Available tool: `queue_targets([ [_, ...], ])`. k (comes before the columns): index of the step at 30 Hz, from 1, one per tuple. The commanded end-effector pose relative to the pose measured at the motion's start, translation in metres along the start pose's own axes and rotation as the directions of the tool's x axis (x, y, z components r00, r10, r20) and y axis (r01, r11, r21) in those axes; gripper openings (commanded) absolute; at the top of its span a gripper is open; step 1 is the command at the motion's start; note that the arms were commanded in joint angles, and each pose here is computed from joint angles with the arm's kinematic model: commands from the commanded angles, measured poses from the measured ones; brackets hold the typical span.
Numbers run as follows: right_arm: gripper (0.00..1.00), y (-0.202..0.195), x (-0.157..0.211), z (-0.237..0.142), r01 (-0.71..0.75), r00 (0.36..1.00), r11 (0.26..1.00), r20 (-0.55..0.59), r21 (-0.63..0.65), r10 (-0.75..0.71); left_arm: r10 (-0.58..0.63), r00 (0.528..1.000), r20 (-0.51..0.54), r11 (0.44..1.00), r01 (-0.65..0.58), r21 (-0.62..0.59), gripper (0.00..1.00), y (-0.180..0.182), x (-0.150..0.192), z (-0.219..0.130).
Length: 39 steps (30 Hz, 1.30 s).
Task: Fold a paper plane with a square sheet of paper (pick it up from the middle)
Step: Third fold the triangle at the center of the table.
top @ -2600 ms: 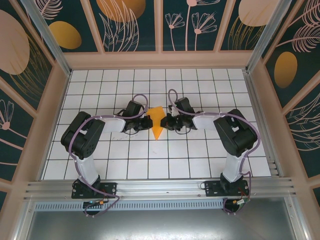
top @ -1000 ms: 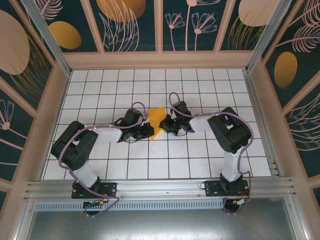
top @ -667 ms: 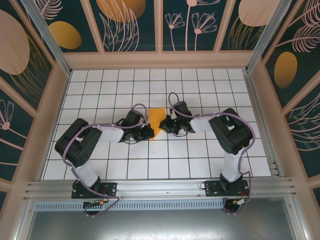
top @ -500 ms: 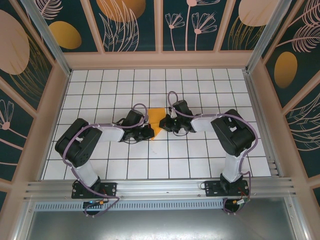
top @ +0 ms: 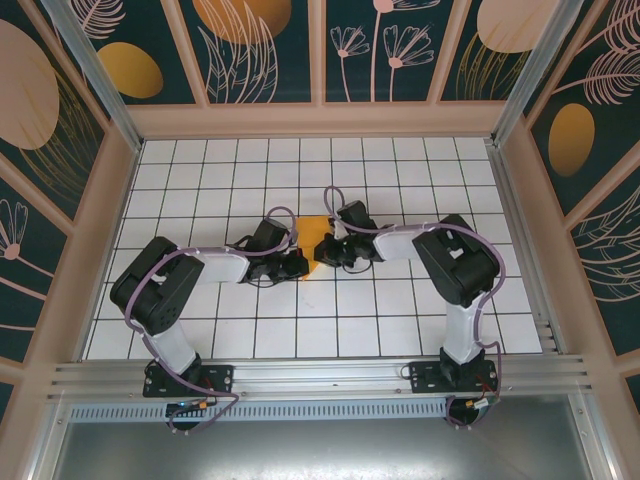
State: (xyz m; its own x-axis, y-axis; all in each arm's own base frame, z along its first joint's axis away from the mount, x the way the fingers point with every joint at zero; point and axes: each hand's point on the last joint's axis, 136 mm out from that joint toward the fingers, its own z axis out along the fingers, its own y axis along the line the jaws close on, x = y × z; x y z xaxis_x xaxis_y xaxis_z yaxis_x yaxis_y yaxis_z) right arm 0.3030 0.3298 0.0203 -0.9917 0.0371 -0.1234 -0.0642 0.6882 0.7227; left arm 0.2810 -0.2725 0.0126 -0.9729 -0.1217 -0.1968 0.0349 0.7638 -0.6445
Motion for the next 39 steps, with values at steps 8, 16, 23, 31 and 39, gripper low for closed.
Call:
queue_targets([
  [8,0.06,-0.07,-0.06,-0.032,-0.125,0.986,0.983,0.131,0.133,0.108,-0.021,0.997,-0.077,0.98,0.005,-0.199,0.0,0.054,0.03,0.003],
  [16,0.07,-0.022,-0.072,-0.064,-0.054,0.98,0.998,0.193,0.014,0.05,0.001,0.997,-0.072,0.981,-0.015,-0.193,0.0,0.05,0.025,0.002],
  [23,0.07,0.001,-0.035,-0.026,-0.024,0.997,0.999,0.071,-0.035,0.026,0.016,0.998,-0.065,0.981,-0.028,-0.192,0.0,0.046,0.019,0.003],
  [31,0.06,-0.021,-0.021,0.003,-0.073,0.997,0.997,0.002,0.036,0.073,0.026,0.997,-0.076,0.982,-0.04,-0.186,0.0,0.043,0.02,-0.001],
  [39,0.05,-0.051,-0.017,0.001,-0.156,0.988,0.978,0.008,0.139,0.156,0.143,0.971,-0.191,0.974,-0.172,-0.148,0.0,0.039,0.047,-0.021],
])
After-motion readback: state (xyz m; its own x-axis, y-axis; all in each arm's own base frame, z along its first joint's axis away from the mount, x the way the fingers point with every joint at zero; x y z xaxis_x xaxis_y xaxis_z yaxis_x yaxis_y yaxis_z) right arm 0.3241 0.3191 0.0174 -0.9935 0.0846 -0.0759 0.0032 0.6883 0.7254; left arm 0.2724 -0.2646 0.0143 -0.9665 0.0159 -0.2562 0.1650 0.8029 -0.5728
